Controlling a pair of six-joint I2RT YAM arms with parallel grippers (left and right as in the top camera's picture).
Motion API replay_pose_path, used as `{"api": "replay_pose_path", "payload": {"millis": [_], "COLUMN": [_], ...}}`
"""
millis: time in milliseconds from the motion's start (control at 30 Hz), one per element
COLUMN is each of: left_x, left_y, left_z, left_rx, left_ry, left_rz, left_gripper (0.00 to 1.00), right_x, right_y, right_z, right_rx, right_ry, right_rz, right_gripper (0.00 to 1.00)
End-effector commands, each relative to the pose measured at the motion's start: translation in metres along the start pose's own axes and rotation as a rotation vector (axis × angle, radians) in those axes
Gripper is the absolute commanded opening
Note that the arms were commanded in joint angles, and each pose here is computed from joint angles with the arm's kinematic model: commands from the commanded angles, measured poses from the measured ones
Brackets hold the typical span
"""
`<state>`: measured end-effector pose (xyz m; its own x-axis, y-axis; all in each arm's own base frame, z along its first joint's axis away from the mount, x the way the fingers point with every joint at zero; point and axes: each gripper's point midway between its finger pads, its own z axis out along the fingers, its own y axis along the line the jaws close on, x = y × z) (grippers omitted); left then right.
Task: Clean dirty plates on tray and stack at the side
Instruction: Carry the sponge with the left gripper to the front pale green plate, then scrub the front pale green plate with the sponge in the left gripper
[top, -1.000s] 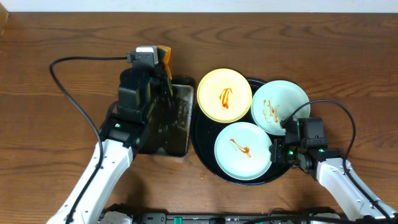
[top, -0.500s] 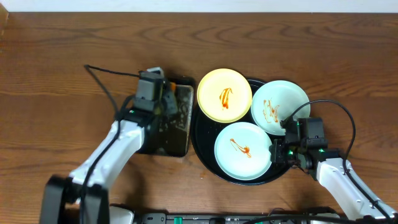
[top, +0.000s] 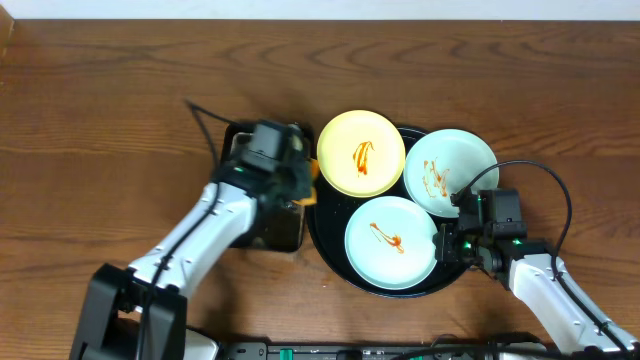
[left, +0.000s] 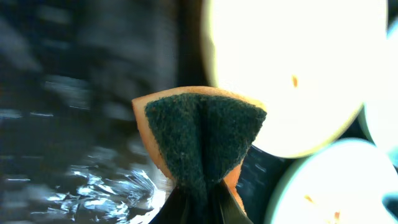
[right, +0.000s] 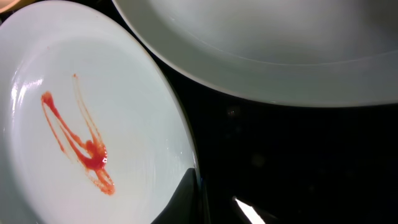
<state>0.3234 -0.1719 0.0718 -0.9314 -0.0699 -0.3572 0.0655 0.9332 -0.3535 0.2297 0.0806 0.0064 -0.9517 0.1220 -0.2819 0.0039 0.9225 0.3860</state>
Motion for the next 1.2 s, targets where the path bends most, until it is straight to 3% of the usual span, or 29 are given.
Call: {"api": "replay_pose_path", "payload": {"millis": [0,300,533,667,933,1167], "left_x": [0.021,0.066,0.09,0.109,0.12,0.125], "left_y": [-0.048,-0.123,-0.156,-0.177,-0.188,-0.184], "left_z": [0.001,0.024,0.055,0.06,0.061,0.066], "left_rx": [0.079,0.199,0.268,0.359,0.379,0.36], "left_ry": [0.037,0.067,0.114,0.173,0.183,0.209], "left_rz": [0.154,0.344,0.18,0.189,0.22,0.152], "left_gripper": [0.07,0.08,0.08,0.08,0.07,0.07], "right_x": [0.002,0.002,0.002,0.001,0.001,0.001], "right_y": [-0.003,-0.003,-0.003,-0.003,-0.003,-0.003], "right_z": [0.001,0.001,0.001,0.001,0.001,0.001], "right_rx": [0.007,0.007,0.007,0.006,0.007,0.006], "right_ry": [0.005,0.004,0.005,0.003,0.003,0.003], "right_rz": [0.009,0.01,0.009,0.008,0.008,0.008], "right_gripper": [0.01,0.01,0.01,0.01,0.01,0.01]}}
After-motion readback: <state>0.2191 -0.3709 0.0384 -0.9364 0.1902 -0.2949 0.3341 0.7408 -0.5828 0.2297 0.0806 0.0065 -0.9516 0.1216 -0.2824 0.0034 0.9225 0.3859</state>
